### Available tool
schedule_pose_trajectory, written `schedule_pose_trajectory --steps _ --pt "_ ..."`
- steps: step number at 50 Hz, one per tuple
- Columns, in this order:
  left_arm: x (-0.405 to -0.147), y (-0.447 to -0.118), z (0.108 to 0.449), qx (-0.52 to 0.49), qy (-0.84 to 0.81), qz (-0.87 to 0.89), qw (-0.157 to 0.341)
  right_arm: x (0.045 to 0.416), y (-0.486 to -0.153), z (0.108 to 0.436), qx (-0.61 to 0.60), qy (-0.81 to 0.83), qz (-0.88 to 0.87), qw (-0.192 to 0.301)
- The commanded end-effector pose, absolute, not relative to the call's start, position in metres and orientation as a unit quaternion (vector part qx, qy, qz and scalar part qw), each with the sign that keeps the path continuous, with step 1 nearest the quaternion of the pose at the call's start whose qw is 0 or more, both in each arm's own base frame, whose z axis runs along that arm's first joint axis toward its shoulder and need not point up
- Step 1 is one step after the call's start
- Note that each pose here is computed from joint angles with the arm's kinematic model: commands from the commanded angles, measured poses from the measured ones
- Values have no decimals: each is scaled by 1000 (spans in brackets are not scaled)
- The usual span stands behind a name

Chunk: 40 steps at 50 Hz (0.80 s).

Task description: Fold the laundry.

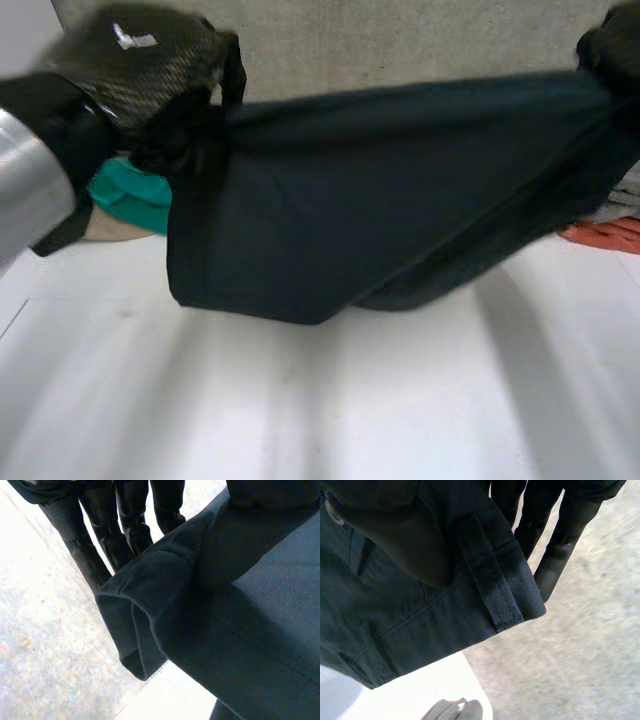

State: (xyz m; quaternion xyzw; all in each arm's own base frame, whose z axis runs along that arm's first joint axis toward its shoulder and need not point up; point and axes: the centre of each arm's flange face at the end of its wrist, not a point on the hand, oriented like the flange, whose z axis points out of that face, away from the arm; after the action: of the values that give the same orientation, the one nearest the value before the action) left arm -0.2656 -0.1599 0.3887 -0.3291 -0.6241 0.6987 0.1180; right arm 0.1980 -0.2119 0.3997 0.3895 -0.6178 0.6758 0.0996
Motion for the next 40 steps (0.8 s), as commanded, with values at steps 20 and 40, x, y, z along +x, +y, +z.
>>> schedule_pose_trajectory --steps 20,40 --pt "-359 -357 380 -224 -381 897 -4 265 -382 364 187 -427 873 141" --pt "-350 -336 278 -276 -491 826 11 282 -378 259 288 -557 772 101"
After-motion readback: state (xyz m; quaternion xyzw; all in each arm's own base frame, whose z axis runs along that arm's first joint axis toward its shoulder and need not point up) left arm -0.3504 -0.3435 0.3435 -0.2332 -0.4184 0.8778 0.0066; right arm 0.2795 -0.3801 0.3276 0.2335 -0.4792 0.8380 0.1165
